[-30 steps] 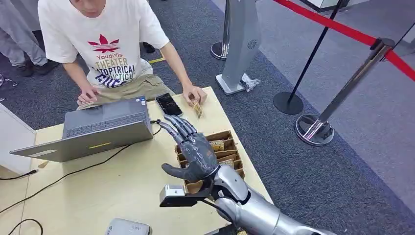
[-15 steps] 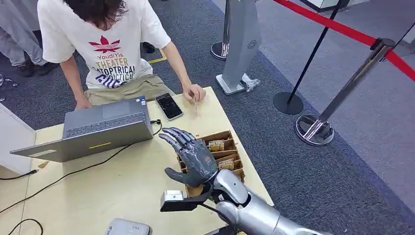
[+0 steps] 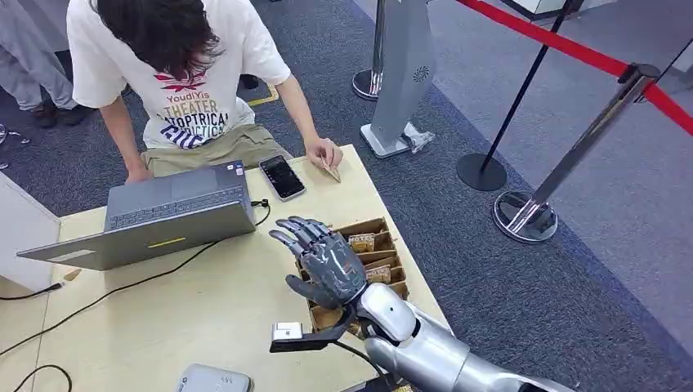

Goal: Pass the card to the sensor for recognition and then transmit it.

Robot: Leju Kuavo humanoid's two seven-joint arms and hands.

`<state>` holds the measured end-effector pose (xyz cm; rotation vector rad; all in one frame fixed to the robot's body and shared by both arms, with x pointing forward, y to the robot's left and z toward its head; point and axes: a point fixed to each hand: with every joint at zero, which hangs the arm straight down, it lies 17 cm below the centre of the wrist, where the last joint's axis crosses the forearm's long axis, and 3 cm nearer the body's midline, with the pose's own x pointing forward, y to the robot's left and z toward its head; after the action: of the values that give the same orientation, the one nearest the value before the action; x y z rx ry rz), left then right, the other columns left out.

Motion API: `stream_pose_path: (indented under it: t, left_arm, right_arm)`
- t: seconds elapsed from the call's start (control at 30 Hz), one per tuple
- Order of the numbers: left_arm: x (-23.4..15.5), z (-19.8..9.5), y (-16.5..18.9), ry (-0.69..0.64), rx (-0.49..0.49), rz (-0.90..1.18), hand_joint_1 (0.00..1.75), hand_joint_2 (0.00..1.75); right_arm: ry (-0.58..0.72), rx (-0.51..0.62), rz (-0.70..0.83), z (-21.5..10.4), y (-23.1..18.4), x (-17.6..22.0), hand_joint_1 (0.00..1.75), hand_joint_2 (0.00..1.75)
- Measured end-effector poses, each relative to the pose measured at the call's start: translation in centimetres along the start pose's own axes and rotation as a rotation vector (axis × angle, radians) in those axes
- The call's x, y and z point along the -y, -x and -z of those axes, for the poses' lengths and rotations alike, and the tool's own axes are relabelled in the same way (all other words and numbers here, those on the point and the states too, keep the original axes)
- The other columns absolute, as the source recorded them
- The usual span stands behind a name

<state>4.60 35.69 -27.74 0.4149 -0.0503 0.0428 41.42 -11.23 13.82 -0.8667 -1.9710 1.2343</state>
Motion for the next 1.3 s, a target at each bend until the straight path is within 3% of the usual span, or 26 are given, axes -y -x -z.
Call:
stream_pose_path:
  t: [0.3,0.33,0.37,0.4,0.57,0.6,0.7,0.87,0.97,1.0,1.13,1.17,1.3]
  left_arm:
    - [0.0,0.0,0.1,-0.001,-0.003,-0.004,0.0,1.75]
    - [0.0,0.0,0.1,0.0,-0.004,-0.005,0.0,1.75]
    - [-0.1,0.0,0.1,-0.001,-0.006,-0.007,0.0,1.75]
    - [-0.1,0.0,0.2,-0.001,-0.009,-0.011,0.0,1.75]
    - [-0.1,0.0,0.4,-0.001,-0.018,-0.022,0.0,1.75]
    - [-0.1,0.0,0.4,-0.001,-0.018,-0.023,0.0,1.75]
    - [-0.1,0.0,0.4,-0.001,-0.02,-0.025,0.0,1.75]
    - [-0.1,0.0,0.5,-0.002,-0.019,-0.021,0.0,1.75]
    - [-0.1,0.0,0.4,-0.002,-0.016,-0.009,0.0,1.75]
    - [-0.1,0.0,0.4,-0.002,-0.014,-0.004,0.0,1.75]
    - [-0.1,0.0,0.4,-0.003,-0.009,0.01,0.0,1.75]
    - [-0.1,0.0,0.3,-0.003,-0.008,0.013,0.0,1.75]
    - [-0.1,0.0,0.2,-0.005,-0.003,0.029,0.0,1.75]
  right_arm:
    - [-0.039,0.003,-0.046,-0.1,0.7,-0.7,0.54,1.75]
    - [-0.044,0.004,-0.053,-0.1,0.8,-0.8,0.59,1.75]
    - [-0.05,0.006,-0.061,0.0,0.8,-0.9,0.86,1.75]
    - [-0.055,0.007,-0.063,0.0,0.9,-0.9,0.94,1.75]
    - [-0.081,0.012,-0.087,0.4,1.0,-1.3,0.72,1.75]
    - [-0.087,0.01,-0.089,0.5,1.1,-1.3,0.73,1.75]
    - [-0.099,0.004,-0.106,0.6,1.4,-1.5,0.51,1.75]
    - [-0.108,-0.019,-0.14,0.6,2.4,-1.4,0.56,1.75]
    - [-0.112,-0.041,-0.161,0.4,3.4,-1.3,0.75,1.75]
    - [-0.113,-0.052,-0.169,0.2,3.8,-1.2,0.66,1.75]
    - [-0.117,-0.091,-0.186,-0.7,5.2,-1.1,0.72,1.75]
    - [-0.117,-0.101,-0.19,-0.9,5.5,-1.0,0.84,1.75]
    - [-0.118,-0.136,-0.217,-2.1,6.7,-0.7,0.77,1.75]
